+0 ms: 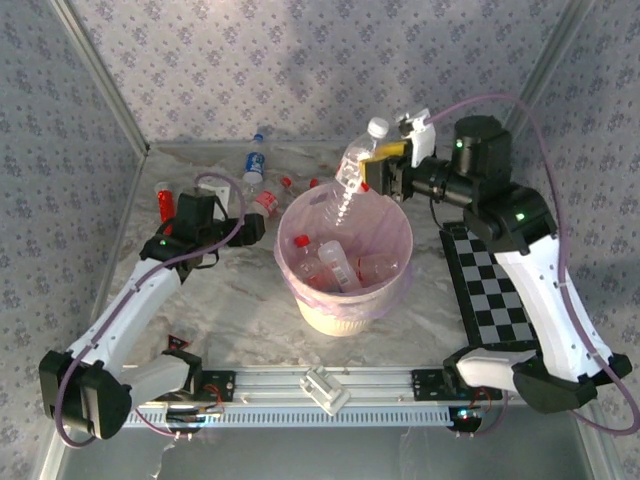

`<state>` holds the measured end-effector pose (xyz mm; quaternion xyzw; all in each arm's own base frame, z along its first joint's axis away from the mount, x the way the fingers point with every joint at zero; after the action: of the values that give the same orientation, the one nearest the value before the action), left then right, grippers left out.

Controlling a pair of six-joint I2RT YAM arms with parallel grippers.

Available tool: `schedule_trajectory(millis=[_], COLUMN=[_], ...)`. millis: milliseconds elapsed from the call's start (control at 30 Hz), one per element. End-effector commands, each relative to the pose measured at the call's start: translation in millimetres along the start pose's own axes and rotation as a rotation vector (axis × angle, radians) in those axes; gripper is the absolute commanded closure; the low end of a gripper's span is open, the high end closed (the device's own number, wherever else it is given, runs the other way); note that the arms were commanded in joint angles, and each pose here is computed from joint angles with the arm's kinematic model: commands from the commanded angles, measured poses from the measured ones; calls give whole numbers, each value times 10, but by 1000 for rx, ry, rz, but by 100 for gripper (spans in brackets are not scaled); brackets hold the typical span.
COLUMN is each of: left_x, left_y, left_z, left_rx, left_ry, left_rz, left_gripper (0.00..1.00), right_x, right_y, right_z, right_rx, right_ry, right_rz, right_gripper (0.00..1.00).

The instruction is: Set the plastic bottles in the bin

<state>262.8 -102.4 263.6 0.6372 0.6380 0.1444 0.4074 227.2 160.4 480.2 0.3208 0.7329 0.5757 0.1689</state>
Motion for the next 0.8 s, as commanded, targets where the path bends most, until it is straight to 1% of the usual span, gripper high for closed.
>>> schedule_trajectory(millis=[0, 100, 200, 300, 400, 467, 533, 633, 767], left_x=[-53, -8, -8, -7, 7, 4, -17, -43, -52], left_y=[106, 38, -13, -54, -73, -75, -55, -24, -10], left_z=[-14, 28, 26, 34, 52, 66, 77, 89, 85], left_rx=[-48, -18, -10, 7, 17, 19, 15, 13, 3], left_ry=[-38, -10, -30, -37, -27, -33, -49, -65, -74], left_rz=[-28, -29, -40, -43, -45, -47, -48, -50, -56], left_gripper=[6, 6, 6, 8, 8, 8, 8, 9, 9], right_x=[-89, -60, 19, 91, 116, 143, 203, 286, 352], right_y=[-299, -469, -640, -882, -1121, -1165, -1048, -752, -466], right_z=[239, 395, 540, 658, 735, 728, 662, 532, 472], right_rx=[61, 70, 84, 155, 222, 229, 196, 124, 29], right_ry=[-44, -34, -23, -35, -34, -14, 13, 46, 80], right_rz=[-64, -105, -140, -171, -149, -120, -95, -76, -81], right_gripper=[75, 76, 76, 76, 76, 76, 75, 75, 75])
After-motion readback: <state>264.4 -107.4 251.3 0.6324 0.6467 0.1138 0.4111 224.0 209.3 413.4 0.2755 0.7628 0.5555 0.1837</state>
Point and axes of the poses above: each hand's point on the last joint's axis, 136 mm out from that joint toward the fingers, its own z axis out along the fingers, its own x axis along the line the jaws close on, y = z × x, the point moved 8 cm from there along -z, back along the fingers, and after that the axes turned 3 degrees about -z, right-handed, at the moved point
